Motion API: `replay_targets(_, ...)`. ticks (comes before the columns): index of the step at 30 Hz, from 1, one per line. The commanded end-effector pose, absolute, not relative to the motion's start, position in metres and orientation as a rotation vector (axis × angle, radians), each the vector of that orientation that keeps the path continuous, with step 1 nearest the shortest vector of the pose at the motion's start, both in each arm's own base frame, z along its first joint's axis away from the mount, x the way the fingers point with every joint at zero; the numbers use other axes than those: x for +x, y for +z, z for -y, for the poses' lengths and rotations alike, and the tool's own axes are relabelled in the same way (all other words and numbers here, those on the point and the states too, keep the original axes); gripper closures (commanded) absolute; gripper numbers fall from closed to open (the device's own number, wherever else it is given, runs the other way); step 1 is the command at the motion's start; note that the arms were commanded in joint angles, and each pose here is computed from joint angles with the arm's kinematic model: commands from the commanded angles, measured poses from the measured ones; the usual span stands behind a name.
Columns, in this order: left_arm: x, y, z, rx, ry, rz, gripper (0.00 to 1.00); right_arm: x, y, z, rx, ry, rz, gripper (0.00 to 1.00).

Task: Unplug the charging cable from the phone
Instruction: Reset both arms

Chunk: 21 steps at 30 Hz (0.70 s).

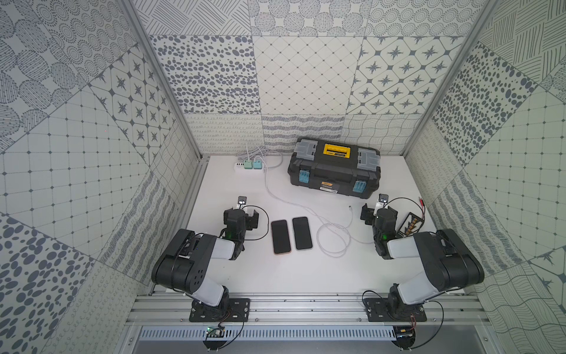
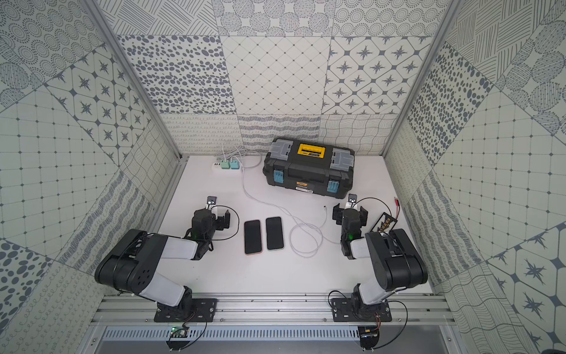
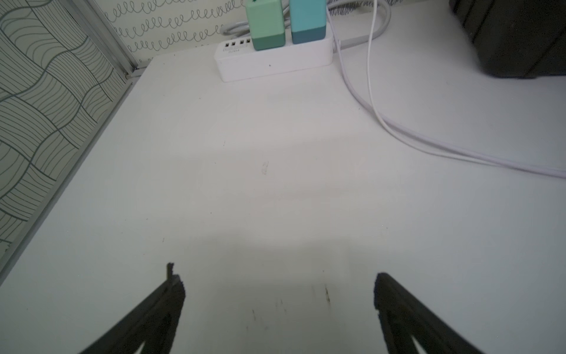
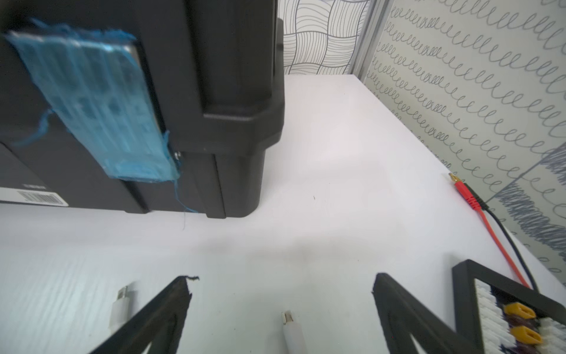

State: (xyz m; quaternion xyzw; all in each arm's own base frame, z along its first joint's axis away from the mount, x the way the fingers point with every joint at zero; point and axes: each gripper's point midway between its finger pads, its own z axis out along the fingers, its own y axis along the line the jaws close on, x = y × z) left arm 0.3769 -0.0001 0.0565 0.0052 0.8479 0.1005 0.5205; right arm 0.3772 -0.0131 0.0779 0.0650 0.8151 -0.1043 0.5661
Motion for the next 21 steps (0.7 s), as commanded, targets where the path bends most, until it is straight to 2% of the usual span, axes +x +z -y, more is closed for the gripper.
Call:
replay_targets(1,0.3916,0.0871,0.0042,0.025,0.221,-1.895,0.01,0.3950,0.1120,0.0050,0.131,-0.141,-1.804,0.03)
replay_targets(21,0.3949,0.0844,0.0051,0.038,0.172,-1.921,0.01,0.3990,0.1123,0.0082,0.151,-0.153,-1.802,0.03)
